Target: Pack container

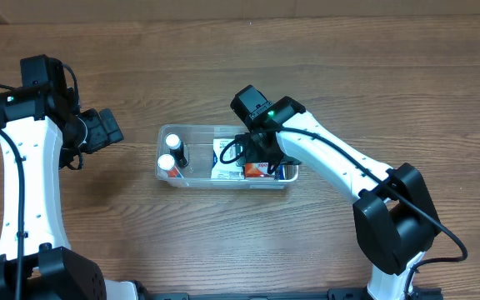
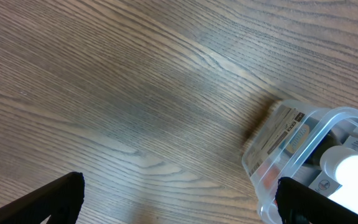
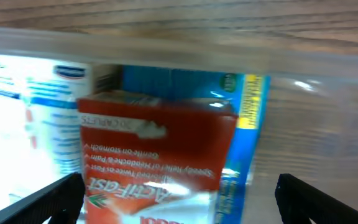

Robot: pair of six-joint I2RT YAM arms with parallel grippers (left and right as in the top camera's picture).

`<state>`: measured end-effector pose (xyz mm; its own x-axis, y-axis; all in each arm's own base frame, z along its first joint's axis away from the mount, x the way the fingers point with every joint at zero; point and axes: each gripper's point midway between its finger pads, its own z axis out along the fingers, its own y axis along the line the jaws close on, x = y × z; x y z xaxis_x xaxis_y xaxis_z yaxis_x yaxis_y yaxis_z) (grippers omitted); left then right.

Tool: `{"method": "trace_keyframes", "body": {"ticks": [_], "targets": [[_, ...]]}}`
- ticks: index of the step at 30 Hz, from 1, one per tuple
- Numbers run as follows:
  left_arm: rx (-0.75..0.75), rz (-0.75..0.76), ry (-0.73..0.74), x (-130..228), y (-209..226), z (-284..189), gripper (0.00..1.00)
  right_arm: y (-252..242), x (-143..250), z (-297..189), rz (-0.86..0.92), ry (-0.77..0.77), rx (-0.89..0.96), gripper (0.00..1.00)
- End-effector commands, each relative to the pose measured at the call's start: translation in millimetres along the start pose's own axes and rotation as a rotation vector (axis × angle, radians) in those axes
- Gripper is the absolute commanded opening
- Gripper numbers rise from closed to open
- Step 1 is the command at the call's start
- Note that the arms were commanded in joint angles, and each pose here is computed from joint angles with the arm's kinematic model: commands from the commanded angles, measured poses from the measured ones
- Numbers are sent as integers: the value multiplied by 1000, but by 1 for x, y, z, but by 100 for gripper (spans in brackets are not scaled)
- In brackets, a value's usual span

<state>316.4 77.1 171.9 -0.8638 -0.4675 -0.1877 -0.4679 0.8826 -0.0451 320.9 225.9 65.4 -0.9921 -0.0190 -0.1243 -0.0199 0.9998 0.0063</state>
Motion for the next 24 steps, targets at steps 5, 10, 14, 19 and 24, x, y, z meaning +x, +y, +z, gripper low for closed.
{"method": "trace_keyframes", "body": {"ticks": [5, 10, 14, 19, 24], "targets": [[-80, 85, -40, -4, 14, -6, 100, -64, -82, -182, 220, -515, -149, 100], [-153, 104, -54, -7, 26, -8, 100, -195, -88, -197, 427, -536, -2, 100], [-140, 91, -77, -13, 23, -8, 100, -266, -88, -182, 528, -494, 76, 100], [-10, 160, -51, -6, 1, -8, 100, -279, -82, -187, 555, -495, 75, 100], [93, 203, -306, 22, -7, -74, 100, -270, -34, -224, 560, -638, 37, 100]]}}
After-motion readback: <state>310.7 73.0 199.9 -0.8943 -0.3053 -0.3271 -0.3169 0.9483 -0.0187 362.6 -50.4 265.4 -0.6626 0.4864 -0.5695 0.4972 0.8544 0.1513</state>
